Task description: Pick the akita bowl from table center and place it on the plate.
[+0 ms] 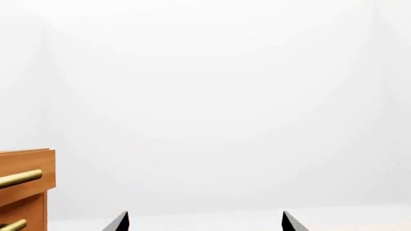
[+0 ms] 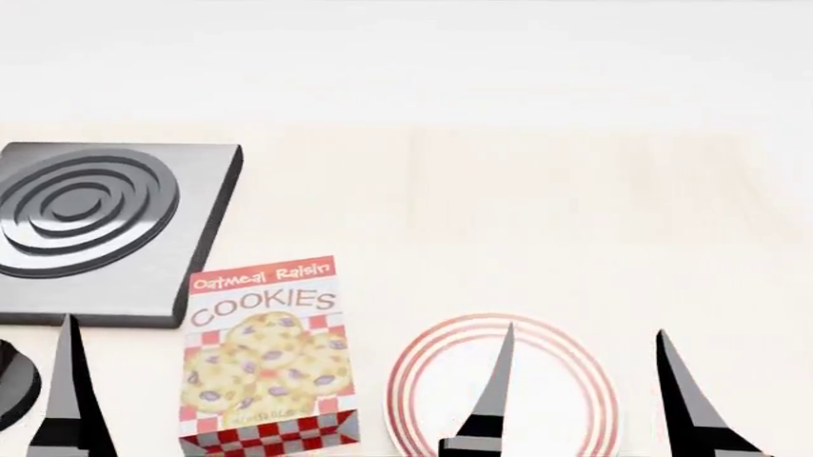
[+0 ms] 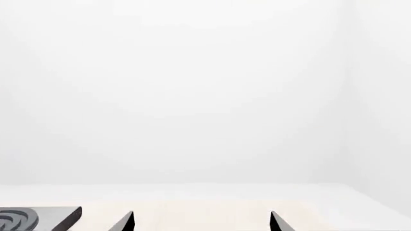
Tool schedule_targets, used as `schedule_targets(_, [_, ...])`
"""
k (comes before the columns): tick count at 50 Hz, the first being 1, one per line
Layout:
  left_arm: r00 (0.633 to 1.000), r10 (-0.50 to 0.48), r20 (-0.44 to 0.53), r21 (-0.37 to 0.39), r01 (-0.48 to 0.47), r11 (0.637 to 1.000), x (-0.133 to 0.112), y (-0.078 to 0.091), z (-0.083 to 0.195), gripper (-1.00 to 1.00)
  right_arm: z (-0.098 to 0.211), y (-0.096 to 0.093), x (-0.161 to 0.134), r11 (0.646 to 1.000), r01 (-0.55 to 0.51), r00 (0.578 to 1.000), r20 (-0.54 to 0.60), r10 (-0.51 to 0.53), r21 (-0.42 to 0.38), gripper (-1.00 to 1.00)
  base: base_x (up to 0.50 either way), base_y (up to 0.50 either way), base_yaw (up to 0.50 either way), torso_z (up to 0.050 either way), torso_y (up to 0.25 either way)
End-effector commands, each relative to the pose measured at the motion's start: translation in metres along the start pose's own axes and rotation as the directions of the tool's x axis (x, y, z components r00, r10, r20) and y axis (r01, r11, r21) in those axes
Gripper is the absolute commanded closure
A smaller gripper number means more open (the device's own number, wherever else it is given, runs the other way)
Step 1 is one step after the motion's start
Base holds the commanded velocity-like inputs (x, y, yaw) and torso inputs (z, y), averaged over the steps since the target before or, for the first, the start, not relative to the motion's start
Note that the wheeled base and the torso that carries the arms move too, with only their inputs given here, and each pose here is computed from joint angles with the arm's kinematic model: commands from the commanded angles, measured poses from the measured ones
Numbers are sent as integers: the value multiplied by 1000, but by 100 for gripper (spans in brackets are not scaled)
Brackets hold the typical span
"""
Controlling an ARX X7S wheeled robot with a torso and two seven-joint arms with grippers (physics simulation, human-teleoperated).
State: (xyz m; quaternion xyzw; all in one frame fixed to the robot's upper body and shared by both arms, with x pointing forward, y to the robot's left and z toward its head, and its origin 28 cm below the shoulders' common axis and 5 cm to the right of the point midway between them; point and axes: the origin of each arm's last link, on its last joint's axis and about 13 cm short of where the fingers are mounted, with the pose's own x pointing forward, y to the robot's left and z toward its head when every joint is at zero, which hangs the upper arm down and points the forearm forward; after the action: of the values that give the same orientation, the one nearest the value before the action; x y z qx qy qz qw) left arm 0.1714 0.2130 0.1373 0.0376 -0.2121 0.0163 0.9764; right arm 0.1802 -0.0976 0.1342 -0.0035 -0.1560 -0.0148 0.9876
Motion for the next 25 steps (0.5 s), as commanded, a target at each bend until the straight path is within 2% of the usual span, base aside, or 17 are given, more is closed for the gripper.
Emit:
schedule_targets(1, [1000, 2, -2, 1, -2, 1000, 0, 0, 0, -100, -1, 0, 0, 1000, 1, 1000, 2, -1, -2, -100, 0, -500, 0, 0, 0])
schedule_targets(4, [1000, 3, -4, 0, -3, 1000, 0, 0, 0, -100, 0, 1, 1, 999, -6, 1000, -18, 6, -39, -100, 0, -246, 0, 0, 0])
schedule_targets(13, [998, -14, -58, 20, 15, 1000, -2, -4, -2, -100, -1, 3, 1, 999, -26, 999, -29, 25, -38, -100, 0, 0, 0, 0, 0])
schedule_targets(14, [995, 33, -91, 17, -32, 999, -2, -3, -2, -100, 0, 3, 1, 999, -26, 999, -27, 25, -38, -100, 0, 0, 0, 0, 0])
schedule_targets(21, [980, 135, -145, -63, -146, 987, -7, 0, 2, -100, -1, 3, 1, 999, -36, 999, -33, 35, -30, -100, 0, 0, 0, 0, 0])
schedule_targets(22, [972, 165, -167, -95, -182, 979, -9, 3, 4, -100, 0, 3, 1, 999, -38, 999, -32, 37, -27, -100, 0, 0, 0, 0, 0])
schedule_targets(25, [955, 233, -182, -112, -255, 960, -13, 11, 9, -100, 2, 4, 0, 999, -46, 999, -28, 45, -25, -100, 0, 0, 0, 0, 0])
